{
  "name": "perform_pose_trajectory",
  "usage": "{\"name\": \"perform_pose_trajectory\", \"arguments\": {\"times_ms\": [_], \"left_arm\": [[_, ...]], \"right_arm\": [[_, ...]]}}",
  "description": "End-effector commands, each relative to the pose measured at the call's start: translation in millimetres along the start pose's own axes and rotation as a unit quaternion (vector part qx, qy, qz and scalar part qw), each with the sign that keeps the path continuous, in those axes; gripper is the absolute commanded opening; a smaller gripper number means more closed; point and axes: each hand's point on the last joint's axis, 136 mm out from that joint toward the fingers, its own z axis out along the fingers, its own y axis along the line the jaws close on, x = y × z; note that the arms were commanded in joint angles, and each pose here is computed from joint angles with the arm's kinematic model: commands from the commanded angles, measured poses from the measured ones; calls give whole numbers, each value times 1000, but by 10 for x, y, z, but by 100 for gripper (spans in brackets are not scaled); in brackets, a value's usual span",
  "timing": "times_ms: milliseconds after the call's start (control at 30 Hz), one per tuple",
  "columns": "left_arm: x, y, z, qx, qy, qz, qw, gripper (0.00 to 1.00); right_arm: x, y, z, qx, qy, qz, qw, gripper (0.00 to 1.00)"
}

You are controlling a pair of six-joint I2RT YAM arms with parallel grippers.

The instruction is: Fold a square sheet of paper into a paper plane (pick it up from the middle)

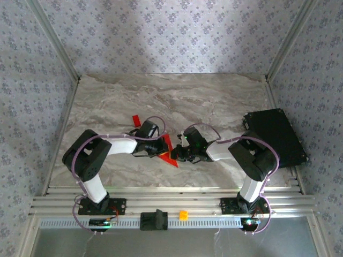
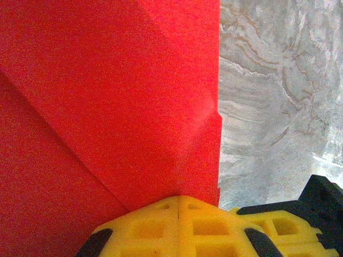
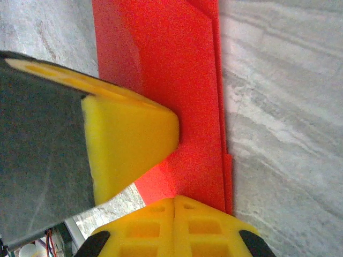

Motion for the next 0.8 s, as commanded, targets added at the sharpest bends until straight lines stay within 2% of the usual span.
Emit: {"name": "perform_pose_trajectory", "arguments": {"times_ms": [0,267,333,567,767], "left_arm": [[-255,340,-37,-70,-34,-15,997,6],[-527,361,-185,-80,-52,-7,995,7],[-541,292,-235,-66,-53,-4,996,7],[-408,-243,-555,3,-75,42,996,12],[-81,-460,-412,48,-32,63,996,12]], "right_arm": [[510,-600,33,96,70,59,991,0],[539,-630,9,99,73,59,991,0],[553,-635,-7,100,76,58,990,0],[594,-666,-120,110,81,55,989,0],[636,-687,-187,113,82,55,989,0]]}}
